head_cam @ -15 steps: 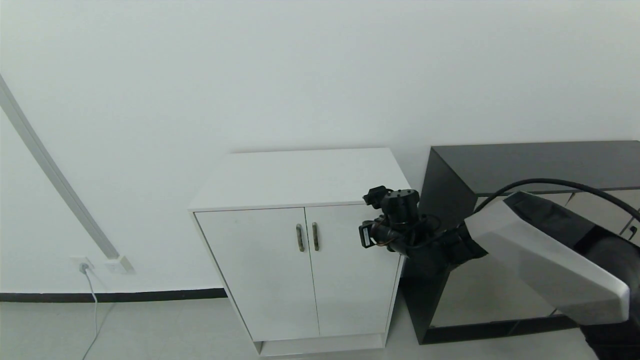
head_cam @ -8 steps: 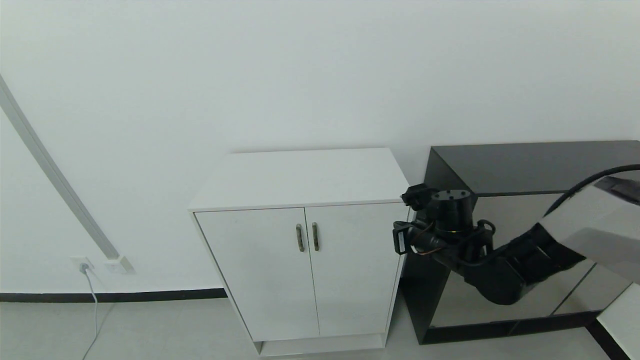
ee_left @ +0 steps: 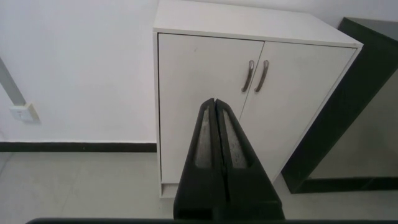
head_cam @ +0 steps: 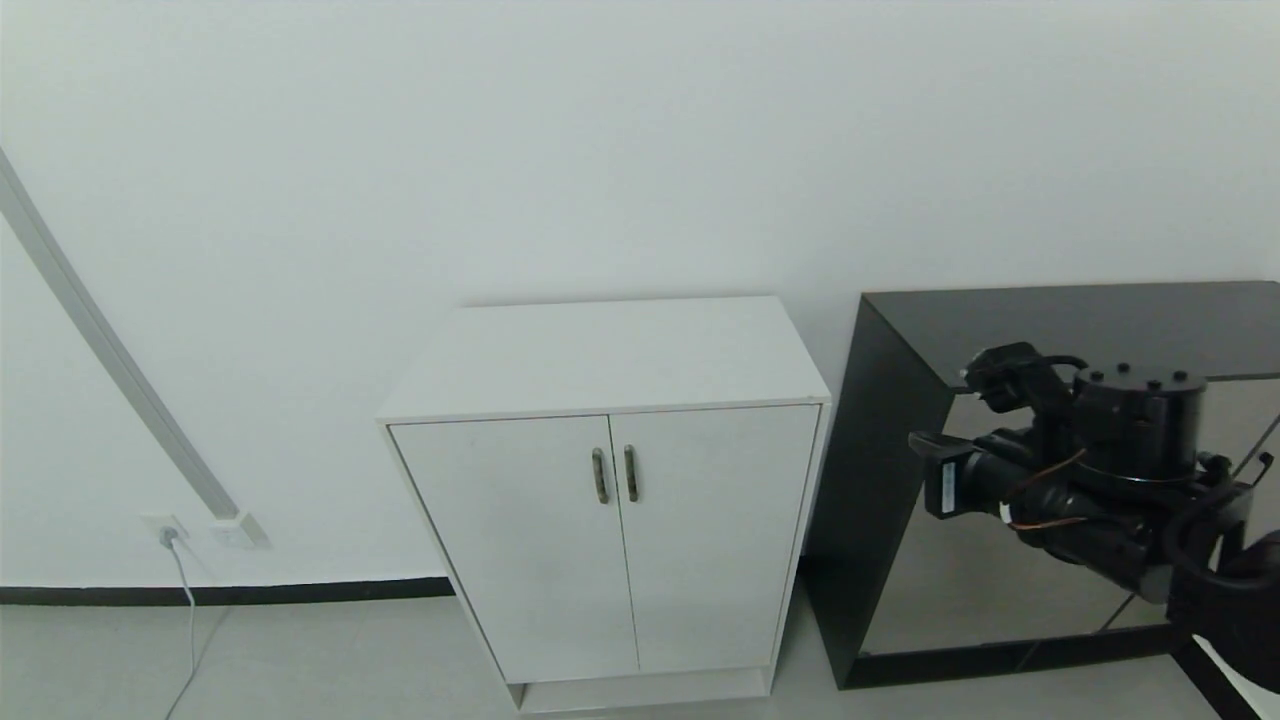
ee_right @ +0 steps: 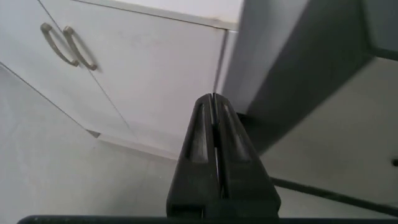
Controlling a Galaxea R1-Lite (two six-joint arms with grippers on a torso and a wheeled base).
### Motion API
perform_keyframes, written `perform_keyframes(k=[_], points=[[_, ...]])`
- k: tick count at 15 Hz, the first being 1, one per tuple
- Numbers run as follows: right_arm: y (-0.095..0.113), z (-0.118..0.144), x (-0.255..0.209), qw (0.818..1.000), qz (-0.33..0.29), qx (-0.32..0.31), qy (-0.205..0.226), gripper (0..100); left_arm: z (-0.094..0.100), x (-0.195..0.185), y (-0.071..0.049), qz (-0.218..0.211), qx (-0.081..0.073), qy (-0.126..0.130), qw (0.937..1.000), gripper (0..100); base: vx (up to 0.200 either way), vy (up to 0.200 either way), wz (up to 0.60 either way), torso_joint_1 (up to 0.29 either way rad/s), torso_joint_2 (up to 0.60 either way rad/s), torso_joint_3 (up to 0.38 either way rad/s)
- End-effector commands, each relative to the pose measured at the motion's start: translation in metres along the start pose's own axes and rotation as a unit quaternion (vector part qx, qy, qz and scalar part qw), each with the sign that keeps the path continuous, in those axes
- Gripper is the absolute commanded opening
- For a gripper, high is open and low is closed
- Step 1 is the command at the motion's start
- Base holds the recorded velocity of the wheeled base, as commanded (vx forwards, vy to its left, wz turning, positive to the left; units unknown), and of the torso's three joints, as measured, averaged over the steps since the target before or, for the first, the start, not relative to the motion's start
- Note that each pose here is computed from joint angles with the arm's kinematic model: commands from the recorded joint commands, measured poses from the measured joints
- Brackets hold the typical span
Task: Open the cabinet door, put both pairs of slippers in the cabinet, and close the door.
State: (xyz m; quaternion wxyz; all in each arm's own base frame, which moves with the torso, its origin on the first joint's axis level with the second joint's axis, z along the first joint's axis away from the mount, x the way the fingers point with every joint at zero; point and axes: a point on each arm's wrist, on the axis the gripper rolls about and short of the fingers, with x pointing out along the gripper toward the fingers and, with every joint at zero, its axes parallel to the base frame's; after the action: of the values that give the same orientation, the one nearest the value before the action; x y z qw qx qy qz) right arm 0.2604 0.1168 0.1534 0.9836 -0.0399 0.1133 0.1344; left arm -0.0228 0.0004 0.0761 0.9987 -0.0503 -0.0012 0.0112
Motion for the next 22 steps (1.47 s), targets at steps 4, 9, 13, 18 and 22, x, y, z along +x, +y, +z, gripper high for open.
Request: perform_keyframes(k=[4,9,13,18,22], points=[[-0.037,0.002,-0.064,0.998,-0.060,-0.002,-0.031,0,0.000,0.000,0.000,0.001,-0.001,0.000,1.0000,0,0.000,0.000,0.00,0.000,0.00,0.000],[-0.048,-0.022,-0.112,0.996,-0.084,0.002,-0.029,0,0.000,0.000,0.000,0.001,-0.001,0.000,1.0000,0,0.000,0.000,0.00,0.000,0.00,0.000],[-0.046,-0.046,-0.141,0.997,-0.081,0.001,-0.018,0,0.000,0.000,0.000,0.001,-0.001,0.000,1.0000,0,0.000,0.000,0.00,0.000,0.00,0.000],[-0.045,-0.072,-0.167,0.997,-0.076,0.003,-0.008,0,0.000,0.000,0.000,0.000,-0.001,0.000,1.0000,0,0.000,0.000,0.00,0.000,0.00,0.000],[-0.043,-0.081,-0.189,0.998,-0.066,0.000,0.005,0,0.000,0.000,0.000,0.000,-0.001,0.000,1.0000,0,0.000,0.000,0.00,0.000,0.00,0.000]])
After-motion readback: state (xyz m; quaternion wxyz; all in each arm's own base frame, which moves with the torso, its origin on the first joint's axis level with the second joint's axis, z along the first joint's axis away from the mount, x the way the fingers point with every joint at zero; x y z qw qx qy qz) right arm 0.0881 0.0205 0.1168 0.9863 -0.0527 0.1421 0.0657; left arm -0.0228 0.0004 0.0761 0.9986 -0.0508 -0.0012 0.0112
